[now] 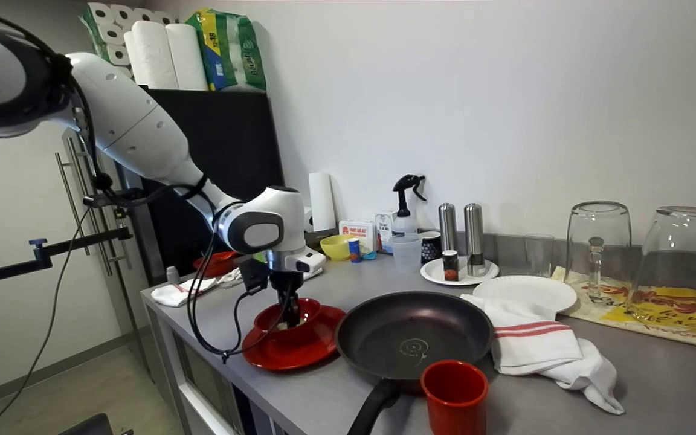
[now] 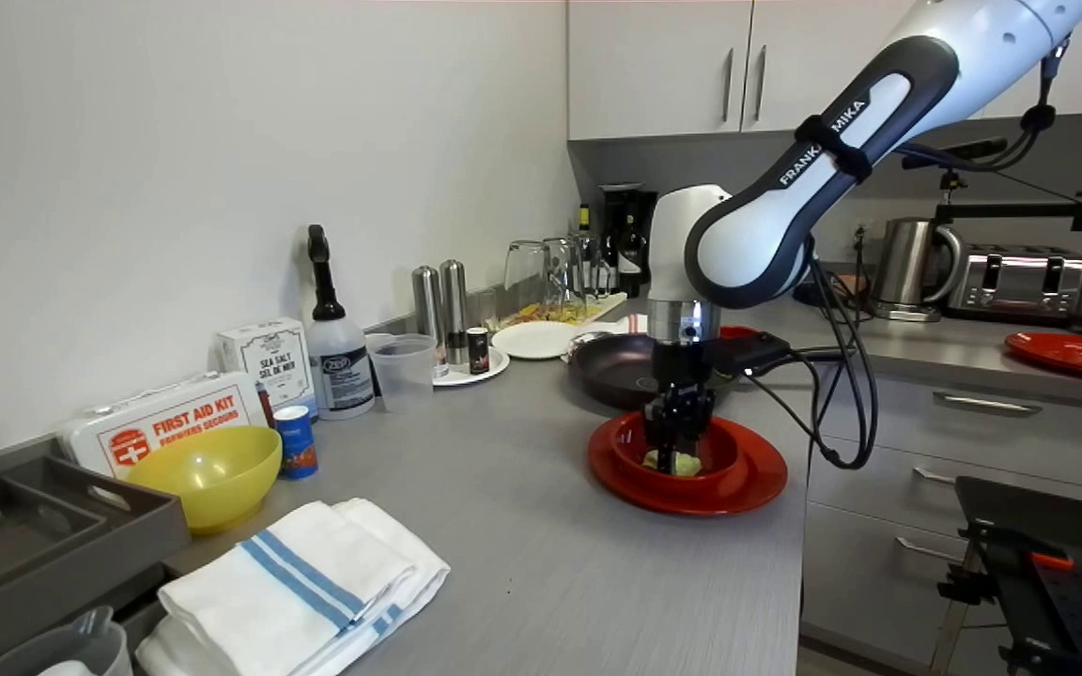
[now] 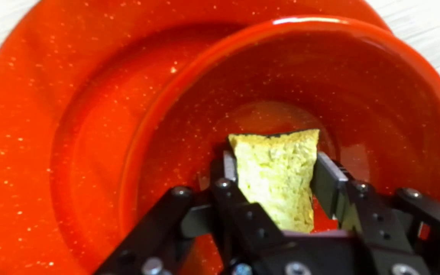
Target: Clean the plate and the bowl with the sponge
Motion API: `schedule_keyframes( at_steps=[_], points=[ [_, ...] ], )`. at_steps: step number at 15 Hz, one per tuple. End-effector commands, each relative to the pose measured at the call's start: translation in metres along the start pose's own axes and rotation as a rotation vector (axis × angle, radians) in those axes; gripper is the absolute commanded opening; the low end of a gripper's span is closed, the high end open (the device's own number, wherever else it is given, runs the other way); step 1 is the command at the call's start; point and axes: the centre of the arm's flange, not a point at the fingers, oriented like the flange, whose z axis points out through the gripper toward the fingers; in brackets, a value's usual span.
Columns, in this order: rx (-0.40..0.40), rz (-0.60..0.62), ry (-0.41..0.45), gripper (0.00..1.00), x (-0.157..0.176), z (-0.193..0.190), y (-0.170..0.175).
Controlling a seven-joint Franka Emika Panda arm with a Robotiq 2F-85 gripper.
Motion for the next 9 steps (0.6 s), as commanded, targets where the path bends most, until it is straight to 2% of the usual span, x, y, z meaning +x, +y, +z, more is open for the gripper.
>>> schedule_keyframes(
  at_steps=[1,5,9],
  points=[
    [-0.056,-0.017,-0.011,0.25,0.002,-0.003,0.002],
    [-0.086,-0.061,0.023,0.25,0.001,-0.015,-0.002],
    [-0.107,-0.124,0.075,0.25,-0.002,-0.043,-0.014]
  ],
)
